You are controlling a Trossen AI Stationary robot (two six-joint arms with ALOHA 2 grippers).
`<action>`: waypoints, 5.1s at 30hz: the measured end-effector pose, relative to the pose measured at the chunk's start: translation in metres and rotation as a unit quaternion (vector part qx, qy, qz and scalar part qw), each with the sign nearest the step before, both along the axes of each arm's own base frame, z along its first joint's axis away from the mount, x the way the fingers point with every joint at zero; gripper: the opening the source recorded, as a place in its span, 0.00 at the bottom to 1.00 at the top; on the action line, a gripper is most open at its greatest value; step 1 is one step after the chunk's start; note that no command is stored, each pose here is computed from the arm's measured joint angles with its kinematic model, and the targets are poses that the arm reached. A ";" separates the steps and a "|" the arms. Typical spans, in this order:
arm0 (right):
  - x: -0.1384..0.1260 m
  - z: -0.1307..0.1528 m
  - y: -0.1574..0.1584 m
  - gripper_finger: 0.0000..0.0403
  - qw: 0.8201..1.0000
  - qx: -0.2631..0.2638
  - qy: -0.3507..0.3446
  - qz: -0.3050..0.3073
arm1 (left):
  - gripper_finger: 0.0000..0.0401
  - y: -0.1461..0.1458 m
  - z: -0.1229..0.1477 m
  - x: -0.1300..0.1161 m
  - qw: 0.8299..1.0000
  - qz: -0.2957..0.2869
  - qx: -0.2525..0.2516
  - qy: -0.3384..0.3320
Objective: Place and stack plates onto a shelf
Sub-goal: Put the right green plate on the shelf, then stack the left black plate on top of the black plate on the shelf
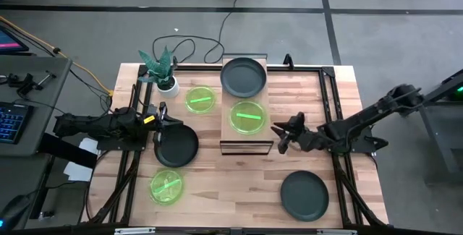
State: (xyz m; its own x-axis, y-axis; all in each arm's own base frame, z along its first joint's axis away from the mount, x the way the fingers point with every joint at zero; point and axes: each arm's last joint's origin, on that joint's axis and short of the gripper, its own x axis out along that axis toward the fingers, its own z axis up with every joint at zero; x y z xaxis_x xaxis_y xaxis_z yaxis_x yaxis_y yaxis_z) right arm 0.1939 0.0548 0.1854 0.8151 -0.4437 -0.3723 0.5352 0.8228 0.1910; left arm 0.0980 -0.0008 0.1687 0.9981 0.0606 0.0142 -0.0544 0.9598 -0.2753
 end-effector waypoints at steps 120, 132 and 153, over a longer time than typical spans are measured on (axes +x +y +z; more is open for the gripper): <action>0.018 -0.012 -0.047 0.22 0.988 -0.105 -0.094 0.069 | 0.38 0.031 -0.026 0.110 0.799 -0.096 0.227 0.548; 0.017 -0.012 -0.047 0.22 0.989 -0.095 -0.096 0.066 | 0.33 0.034 -0.035 0.109 0.789 -0.132 0.205 0.563; 0.017 -0.014 -0.047 0.22 0.990 -0.094 -0.084 0.067 | 0.00 0.037 0.093 0.124 0.726 -0.095 0.119 0.670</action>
State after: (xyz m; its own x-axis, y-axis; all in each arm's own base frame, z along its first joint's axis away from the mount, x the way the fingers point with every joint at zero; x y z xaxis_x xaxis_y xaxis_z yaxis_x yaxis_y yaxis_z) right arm 0.2111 0.0081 0.1710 0.9150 -0.3757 -0.1469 0.3920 0.9140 0.1045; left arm 0.2218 0.0365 0.2614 0.1147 0.0752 -0.9905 0.0181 0.9968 0.0778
